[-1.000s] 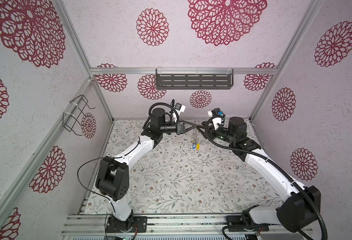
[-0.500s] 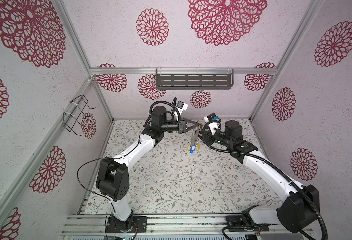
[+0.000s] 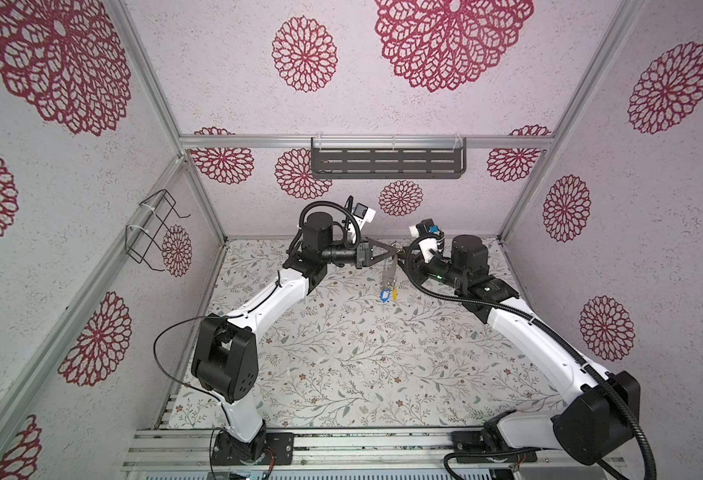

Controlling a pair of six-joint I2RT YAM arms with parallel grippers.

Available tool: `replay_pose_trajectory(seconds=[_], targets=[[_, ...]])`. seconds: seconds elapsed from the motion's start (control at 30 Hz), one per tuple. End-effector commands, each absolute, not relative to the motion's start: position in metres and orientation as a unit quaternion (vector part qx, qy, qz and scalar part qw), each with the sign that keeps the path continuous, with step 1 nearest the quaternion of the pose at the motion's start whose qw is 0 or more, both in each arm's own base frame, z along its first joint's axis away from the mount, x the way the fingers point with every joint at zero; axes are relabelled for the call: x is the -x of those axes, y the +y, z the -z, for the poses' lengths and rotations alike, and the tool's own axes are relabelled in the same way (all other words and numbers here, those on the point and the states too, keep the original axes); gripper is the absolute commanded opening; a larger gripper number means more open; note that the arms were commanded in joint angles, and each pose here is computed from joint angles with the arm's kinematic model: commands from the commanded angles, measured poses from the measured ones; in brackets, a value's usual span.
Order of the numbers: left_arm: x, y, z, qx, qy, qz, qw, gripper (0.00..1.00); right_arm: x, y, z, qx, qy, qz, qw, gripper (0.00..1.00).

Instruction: Remove the keys from the keyring

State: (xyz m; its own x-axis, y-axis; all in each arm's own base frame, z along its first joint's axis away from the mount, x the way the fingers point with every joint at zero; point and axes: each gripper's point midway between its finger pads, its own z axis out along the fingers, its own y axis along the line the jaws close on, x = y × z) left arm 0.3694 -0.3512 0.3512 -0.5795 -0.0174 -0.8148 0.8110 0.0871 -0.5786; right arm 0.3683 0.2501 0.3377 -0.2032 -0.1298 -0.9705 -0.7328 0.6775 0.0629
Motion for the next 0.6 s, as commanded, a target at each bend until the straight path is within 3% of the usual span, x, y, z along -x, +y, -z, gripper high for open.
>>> replay_pose_trajectory(seconds=[0.0,0.23,0.57], targets=[[-0.36,-0.349,-0.377,-0.33,0.626,0.603,0.368,0.0,-0.368,0.257,-0.358,0.306,0.705,-0.281,0.575,0.28],[-0.37,-0.349,-0.376,-0.316,0.631,0.597,0.381,0.0,-0.36,0.258,-0.356,0.301,0.706,-0.284,0.574,0.0],[-0.392,-0.349,-0.38,-0.276,0.625,0.588,0.434,0.0,-0.345,0.258,-0.34,0.281,0.718,-0.277,0.574,0.0]])
